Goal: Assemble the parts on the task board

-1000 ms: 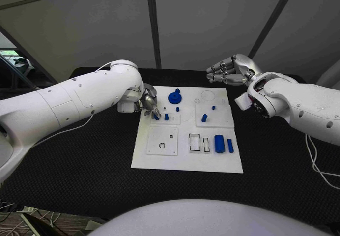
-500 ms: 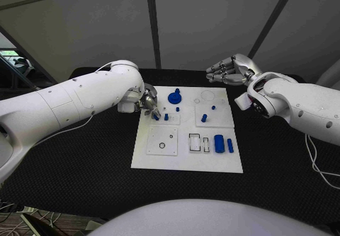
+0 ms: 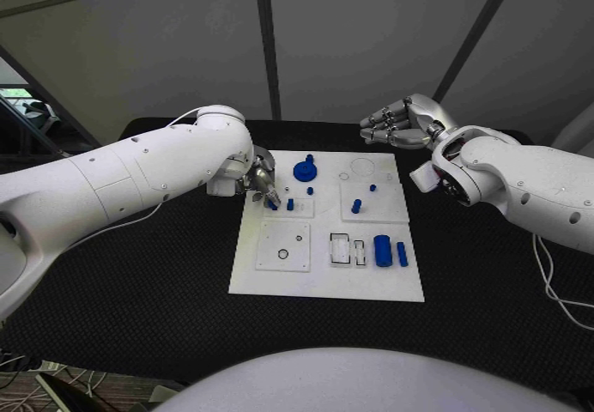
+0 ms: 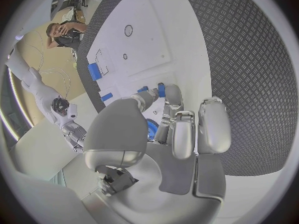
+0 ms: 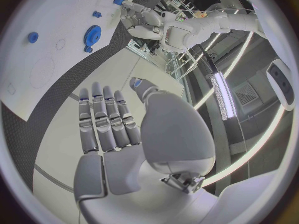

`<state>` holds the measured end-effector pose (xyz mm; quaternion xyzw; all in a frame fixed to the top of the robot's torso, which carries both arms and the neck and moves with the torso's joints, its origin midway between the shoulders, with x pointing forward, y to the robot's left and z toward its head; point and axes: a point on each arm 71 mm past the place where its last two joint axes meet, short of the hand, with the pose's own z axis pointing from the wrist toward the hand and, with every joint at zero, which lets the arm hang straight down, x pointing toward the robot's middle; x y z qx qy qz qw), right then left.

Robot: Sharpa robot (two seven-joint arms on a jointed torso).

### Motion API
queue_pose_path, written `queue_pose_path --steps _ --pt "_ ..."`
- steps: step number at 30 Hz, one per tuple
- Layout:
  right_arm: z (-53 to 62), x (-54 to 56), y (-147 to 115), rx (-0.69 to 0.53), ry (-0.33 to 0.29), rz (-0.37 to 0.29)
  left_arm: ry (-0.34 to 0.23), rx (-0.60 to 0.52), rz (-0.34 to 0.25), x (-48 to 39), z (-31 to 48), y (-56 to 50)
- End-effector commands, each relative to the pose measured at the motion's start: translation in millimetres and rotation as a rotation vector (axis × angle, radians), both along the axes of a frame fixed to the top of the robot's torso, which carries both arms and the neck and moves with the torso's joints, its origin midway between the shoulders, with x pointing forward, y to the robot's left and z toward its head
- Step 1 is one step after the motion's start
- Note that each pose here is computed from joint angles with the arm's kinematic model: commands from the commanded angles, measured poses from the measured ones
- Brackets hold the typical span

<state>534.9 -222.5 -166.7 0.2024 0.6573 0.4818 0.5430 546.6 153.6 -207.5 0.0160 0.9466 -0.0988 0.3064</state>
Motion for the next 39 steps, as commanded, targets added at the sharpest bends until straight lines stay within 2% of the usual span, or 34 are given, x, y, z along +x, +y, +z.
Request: queue_pose_path --steps 1,39 --pt "1.5 -0.2 0.8 0.001 -0.004 0.008 0.025 0.046 -0.016 -3.2 -8.6 1.3" --pt "0.8 0.6 0.7 -0.003 -0.003 0.008 0.034 0.028 -0.020 -5.5 -9.4 -1.8"
